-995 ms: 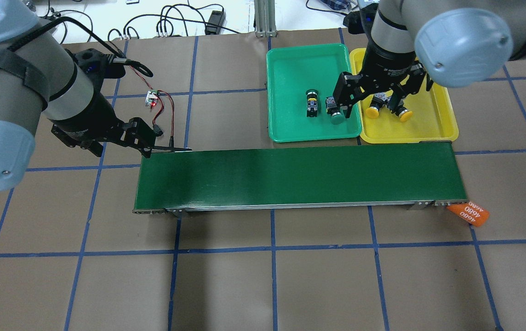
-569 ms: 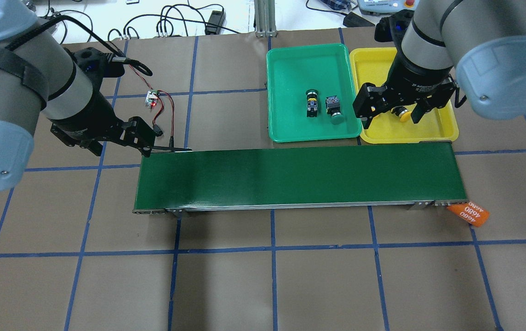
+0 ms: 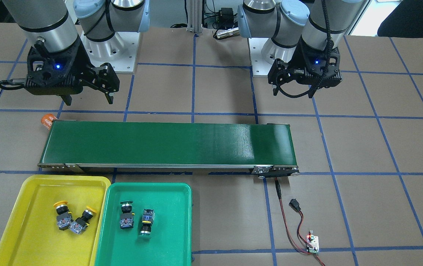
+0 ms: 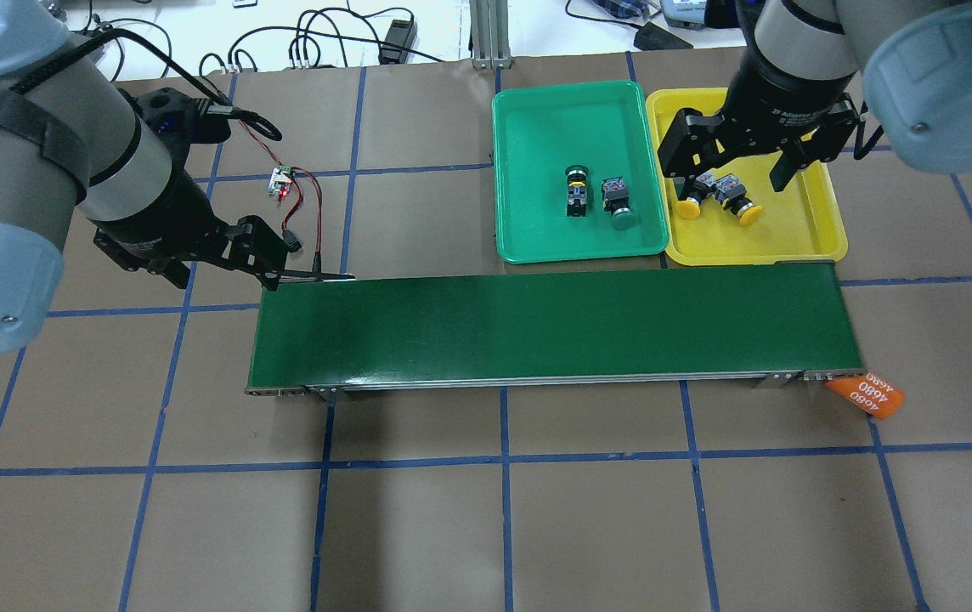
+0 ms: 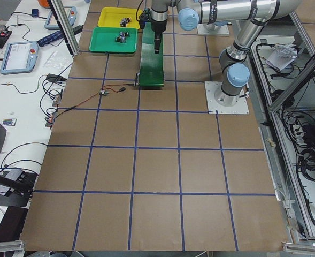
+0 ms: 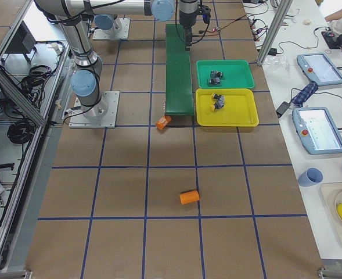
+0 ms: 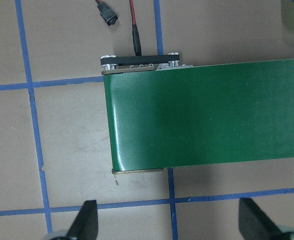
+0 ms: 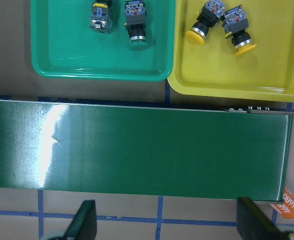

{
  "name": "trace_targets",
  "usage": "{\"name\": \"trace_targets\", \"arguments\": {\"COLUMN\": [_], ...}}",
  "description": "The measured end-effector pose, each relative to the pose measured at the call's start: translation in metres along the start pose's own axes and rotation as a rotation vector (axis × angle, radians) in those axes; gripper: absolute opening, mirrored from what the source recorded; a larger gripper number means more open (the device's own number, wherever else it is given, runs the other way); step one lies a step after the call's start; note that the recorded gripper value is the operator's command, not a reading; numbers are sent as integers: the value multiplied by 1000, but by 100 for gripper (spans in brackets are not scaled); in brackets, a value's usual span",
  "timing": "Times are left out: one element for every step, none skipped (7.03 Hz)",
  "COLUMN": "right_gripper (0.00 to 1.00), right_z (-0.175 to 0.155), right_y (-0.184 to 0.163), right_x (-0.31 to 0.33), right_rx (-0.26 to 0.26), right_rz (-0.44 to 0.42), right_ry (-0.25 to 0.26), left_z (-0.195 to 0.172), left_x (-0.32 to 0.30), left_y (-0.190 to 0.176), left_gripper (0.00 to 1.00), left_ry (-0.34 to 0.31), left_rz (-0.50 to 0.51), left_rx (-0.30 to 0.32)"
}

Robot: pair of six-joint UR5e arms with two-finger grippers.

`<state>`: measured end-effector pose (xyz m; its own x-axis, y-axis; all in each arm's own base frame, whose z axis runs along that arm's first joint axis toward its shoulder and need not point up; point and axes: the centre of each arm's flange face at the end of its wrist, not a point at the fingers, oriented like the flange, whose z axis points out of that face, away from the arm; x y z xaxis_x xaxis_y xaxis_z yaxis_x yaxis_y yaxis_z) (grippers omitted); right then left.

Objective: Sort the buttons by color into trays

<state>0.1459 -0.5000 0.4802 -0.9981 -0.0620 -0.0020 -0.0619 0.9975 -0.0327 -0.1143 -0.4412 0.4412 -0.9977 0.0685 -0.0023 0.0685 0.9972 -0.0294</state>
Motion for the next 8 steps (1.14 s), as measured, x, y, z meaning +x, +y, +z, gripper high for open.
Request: {"name": "trace_targets", "arguments": {"right_gripper": [100,100,100,100,100,100,100,100], "right_z": [-1,-3,-4,-4,-4,-3,-3,-3], "right_y": [0,1,1,1,1,1,1,2], "right_x": [0,0,-1,-1,-1,-1,-1,0], "right_rx": [1,5,7,6,5,4,3,-1], "right_rz": [-2,-3,-4,-7,-9,-10,-10,-10], "right_ry": [0,-2,-3,-2,-1,0,0,-1], "left_z": [0,1,1,1,1,1,1,1], "left_x": [0,0,0,0,0,0,0,0], "left_y": [0,0,0,0,0,0,0,0], "left_gripper": [100,100,100,100,100,100,100,100], "left_ry": [0,0,0,0,0,0,0,0], "left_rz": [0,0,1,1,0,1,1,1], "left_rx": [-1,-2,-2,-2,-2,-3,-3,-3]}}
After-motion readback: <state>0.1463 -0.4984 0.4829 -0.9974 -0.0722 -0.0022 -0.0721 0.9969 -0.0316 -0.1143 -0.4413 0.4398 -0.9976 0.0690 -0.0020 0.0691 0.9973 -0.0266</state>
